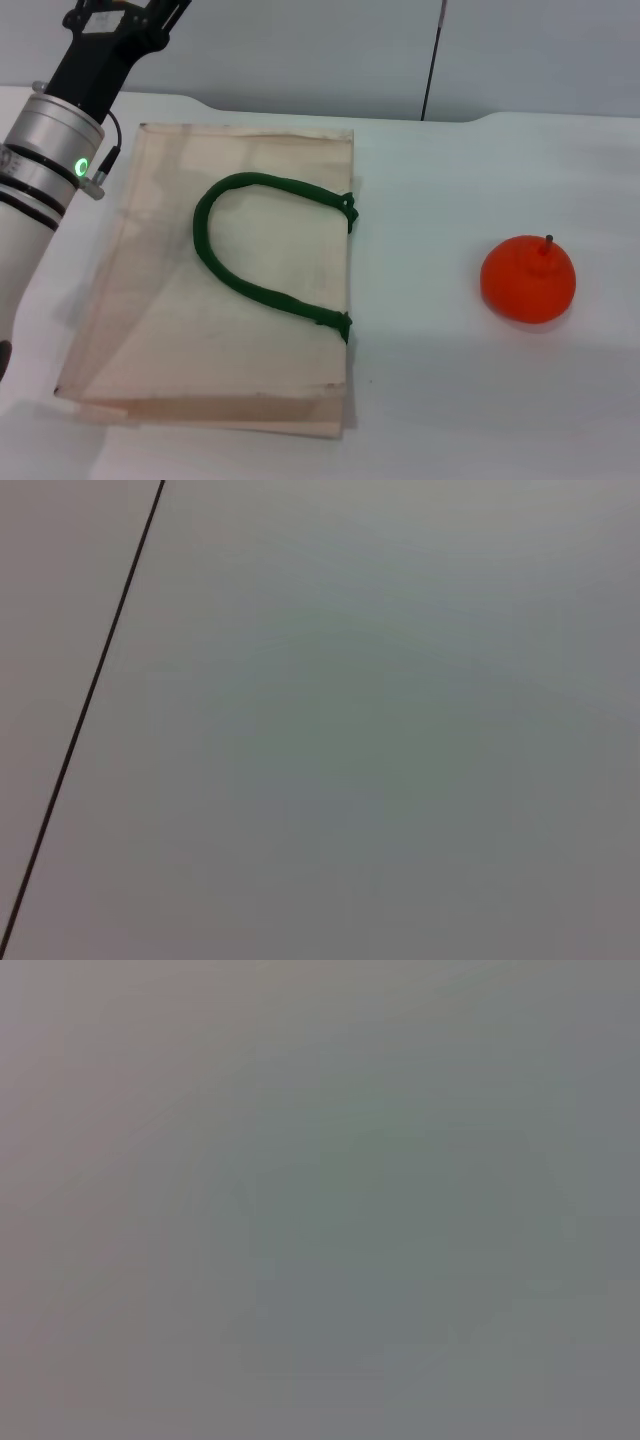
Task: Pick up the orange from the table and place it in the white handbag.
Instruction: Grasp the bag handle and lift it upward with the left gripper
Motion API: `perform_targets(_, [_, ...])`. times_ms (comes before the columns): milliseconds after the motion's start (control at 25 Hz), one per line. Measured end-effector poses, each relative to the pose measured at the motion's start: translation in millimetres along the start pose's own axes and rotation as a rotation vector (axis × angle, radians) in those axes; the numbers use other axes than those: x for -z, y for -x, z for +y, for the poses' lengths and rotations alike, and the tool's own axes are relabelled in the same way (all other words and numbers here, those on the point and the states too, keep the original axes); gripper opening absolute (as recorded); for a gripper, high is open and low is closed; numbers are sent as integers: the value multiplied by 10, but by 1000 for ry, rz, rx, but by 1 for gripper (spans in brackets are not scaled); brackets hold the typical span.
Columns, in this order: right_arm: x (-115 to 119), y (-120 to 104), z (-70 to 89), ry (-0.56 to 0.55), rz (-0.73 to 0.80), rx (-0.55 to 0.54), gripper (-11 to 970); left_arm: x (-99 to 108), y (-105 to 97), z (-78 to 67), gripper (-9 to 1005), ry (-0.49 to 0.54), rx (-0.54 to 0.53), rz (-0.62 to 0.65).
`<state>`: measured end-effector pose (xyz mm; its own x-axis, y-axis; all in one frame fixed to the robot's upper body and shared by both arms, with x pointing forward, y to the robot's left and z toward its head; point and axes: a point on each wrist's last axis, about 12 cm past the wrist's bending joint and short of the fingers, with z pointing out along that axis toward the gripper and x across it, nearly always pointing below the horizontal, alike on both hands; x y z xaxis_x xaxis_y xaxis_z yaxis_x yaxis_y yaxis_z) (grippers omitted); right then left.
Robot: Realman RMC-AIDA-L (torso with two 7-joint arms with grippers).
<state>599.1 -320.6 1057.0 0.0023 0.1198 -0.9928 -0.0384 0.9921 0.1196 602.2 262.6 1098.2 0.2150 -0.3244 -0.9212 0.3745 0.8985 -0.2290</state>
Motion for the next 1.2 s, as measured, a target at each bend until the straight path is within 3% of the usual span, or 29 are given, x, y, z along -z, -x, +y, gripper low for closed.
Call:
perform_targets(440, [-3, 5, -6, -1, -1, 2, 891, 1, 1, 8, 878, 2, 8, 2])
perform_targets(640, [4, -1, -18, -4, 3, 3, 891, -111, -29, 83, 878, -12, 191, 120])
perform_targets(760, [13, -19, -29, -9, 15, 4, 891, -251, 28, 142, 878, -73, 263, 237])
perform_targets(1000, [5, -21, -35, -12, 23, 7, 890, -502, 304, 307, 878, -137, 329, 426])
perform_targets(1200, [4, -23, -36, -9, 27, 12, 890, -621, 713, 537, 878, -151, 322, 652])
